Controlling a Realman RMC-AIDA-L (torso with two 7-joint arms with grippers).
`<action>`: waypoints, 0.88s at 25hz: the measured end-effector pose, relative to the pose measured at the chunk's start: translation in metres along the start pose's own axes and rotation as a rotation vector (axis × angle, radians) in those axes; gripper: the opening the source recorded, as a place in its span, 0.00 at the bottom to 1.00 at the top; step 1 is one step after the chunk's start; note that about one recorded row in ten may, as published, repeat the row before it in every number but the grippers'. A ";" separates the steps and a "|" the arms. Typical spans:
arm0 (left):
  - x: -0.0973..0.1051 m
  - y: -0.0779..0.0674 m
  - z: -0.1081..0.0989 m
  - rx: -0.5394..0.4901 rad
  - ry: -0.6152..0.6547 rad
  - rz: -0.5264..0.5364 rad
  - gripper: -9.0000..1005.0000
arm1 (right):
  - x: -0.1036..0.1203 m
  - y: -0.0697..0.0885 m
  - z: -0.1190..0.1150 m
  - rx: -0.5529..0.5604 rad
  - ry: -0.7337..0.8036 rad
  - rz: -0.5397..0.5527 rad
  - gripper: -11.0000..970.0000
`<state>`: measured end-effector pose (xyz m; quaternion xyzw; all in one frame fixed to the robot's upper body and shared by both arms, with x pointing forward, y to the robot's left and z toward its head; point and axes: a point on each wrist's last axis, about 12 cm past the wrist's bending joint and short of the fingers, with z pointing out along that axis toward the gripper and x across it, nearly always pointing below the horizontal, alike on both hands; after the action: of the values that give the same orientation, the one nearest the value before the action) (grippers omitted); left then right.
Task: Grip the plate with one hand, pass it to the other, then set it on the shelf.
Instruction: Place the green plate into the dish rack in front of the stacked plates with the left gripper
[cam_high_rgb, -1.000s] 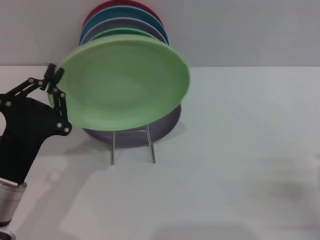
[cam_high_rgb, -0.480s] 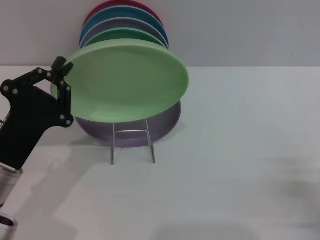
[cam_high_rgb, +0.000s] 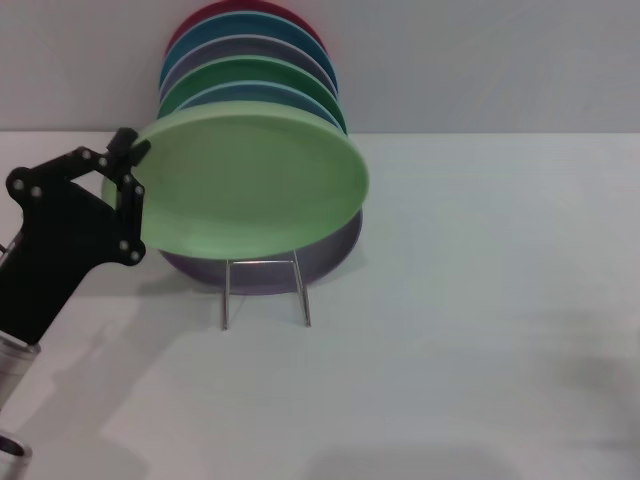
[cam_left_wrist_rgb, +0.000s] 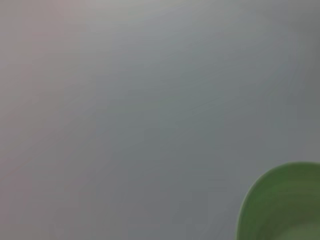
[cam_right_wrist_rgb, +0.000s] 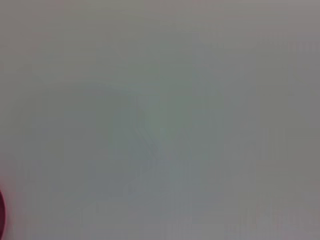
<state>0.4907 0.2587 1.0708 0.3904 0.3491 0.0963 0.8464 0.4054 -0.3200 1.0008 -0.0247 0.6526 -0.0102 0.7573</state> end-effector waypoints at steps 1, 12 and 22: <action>0.000 -0.001 0.000 0.008 -0.001 -0.002 0.08 | 0.000 0.000 0.001 0.000 0.001 0.000 0.35; 0.005 -0.014 0.004 0.090 0.047 -0.012 0.09 | 0.000 0.000 0.006 -0.006 -0.004 -0.002 0.35; 0.008 -0.022 0.005 0.144 0.084 0.005 0.09 | -0.001 0.001 0.008 -0.009 -0.008 -0.002 0.35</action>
<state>0.4980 0.2444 1.0528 0.4468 0.3895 0.0893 0.8004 0.4129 -0.3187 1.0028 -0.0288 0.6495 -0.0077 0.7597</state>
